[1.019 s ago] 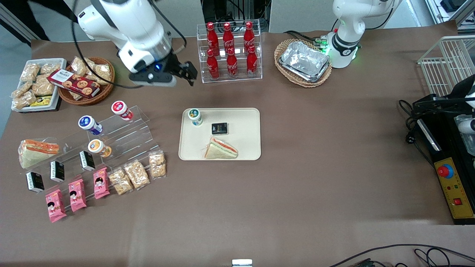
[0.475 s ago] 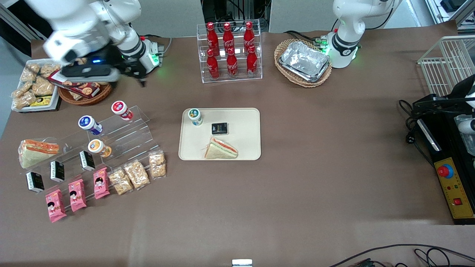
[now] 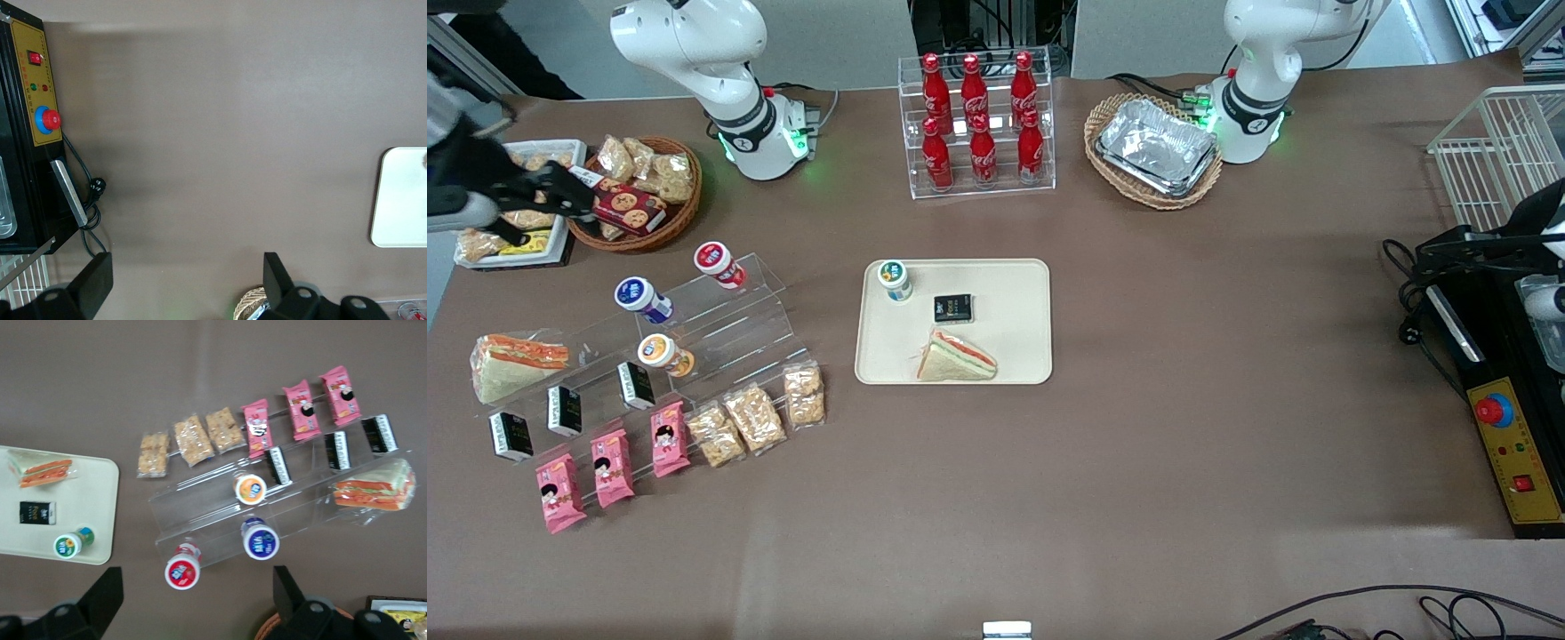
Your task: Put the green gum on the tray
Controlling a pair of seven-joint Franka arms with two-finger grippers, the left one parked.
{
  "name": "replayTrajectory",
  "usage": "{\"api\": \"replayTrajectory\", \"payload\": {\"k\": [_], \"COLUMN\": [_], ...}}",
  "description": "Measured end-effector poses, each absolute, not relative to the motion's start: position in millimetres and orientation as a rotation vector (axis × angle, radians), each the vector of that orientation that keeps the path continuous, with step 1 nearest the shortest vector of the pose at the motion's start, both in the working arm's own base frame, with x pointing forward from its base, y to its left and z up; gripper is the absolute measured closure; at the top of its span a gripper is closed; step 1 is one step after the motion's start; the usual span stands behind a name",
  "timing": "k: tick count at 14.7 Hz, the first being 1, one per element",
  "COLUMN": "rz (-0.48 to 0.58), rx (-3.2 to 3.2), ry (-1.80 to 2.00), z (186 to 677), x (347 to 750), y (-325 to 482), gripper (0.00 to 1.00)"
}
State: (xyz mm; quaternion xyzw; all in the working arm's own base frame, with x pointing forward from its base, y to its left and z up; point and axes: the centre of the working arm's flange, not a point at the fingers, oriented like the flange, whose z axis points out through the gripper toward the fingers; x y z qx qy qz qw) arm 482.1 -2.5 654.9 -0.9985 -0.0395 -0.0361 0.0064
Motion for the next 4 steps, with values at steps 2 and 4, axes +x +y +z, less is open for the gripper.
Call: {"api": "replayTrajectory", "payload": {"k": [2, 4], "rz": [-0.132, -0.134], "rx": [-3.128, -3.130], "ry": [-0.077, -0.032], "z": [661, 662], "x": [482, 481], "y": [-20, -35], "gripper": [0.00, 0.00]}}
